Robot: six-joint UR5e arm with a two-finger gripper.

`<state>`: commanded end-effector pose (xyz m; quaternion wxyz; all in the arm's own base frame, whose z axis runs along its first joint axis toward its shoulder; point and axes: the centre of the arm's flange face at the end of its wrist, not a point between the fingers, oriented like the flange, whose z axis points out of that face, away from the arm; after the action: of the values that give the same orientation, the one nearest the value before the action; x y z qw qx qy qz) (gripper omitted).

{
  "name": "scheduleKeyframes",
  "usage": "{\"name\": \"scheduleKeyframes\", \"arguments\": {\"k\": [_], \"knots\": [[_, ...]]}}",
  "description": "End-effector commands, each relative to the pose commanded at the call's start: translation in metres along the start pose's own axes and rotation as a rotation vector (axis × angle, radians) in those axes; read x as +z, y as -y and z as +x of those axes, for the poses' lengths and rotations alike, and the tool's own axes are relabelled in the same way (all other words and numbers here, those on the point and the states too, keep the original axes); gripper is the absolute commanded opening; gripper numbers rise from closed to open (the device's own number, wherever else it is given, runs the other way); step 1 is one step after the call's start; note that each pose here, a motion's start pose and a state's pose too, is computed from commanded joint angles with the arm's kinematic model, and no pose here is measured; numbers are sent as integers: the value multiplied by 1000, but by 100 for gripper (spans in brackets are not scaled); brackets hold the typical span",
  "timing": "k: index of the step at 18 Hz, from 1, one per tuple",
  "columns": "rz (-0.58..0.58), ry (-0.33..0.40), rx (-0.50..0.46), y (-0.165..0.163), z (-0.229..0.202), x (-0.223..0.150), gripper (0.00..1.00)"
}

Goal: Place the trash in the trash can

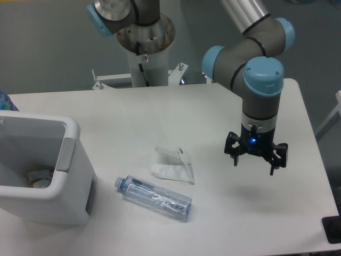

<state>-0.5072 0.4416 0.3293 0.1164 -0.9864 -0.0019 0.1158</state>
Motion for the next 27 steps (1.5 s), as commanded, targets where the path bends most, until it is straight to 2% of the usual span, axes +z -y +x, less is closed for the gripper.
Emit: {"name": "scheduleKeyframes", "arguments": {"k": [8, 11, 20, 22, 27], "knots": [[1, -18, -6, -3, 7, 7, 100], [6, -22, 8, -5, 36, 26, 100], [-10, -122, 150, 31, 133, 47, 100], [-29, -150, 178, 26, 152, 56, 100], [-43, -194, 334, 6, 170, 53, 100]]}}
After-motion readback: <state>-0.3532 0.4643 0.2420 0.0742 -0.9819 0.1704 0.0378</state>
